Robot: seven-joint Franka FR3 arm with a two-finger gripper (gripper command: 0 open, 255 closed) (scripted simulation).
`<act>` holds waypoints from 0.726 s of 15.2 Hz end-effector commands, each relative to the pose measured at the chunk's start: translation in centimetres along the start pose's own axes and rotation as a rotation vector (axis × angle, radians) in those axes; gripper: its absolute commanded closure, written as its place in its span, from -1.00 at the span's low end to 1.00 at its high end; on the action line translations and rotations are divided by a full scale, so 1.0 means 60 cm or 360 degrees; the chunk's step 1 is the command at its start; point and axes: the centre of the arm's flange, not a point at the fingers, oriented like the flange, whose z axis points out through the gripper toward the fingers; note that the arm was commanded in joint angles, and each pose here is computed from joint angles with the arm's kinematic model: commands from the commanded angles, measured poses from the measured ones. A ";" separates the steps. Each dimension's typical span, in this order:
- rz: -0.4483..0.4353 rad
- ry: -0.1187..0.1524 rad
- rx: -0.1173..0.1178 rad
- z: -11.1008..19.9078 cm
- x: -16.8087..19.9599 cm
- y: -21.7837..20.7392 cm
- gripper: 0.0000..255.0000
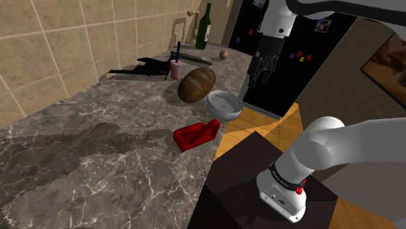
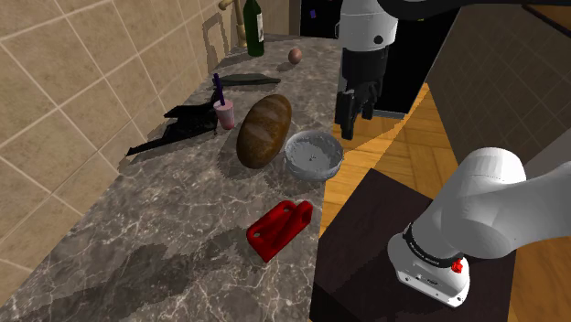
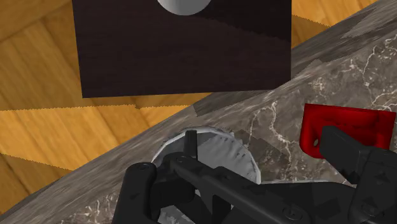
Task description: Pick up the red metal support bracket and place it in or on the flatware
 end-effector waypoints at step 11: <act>0.0253 -0.0164 0.0315 0.135 0.058 -0.122 -1.00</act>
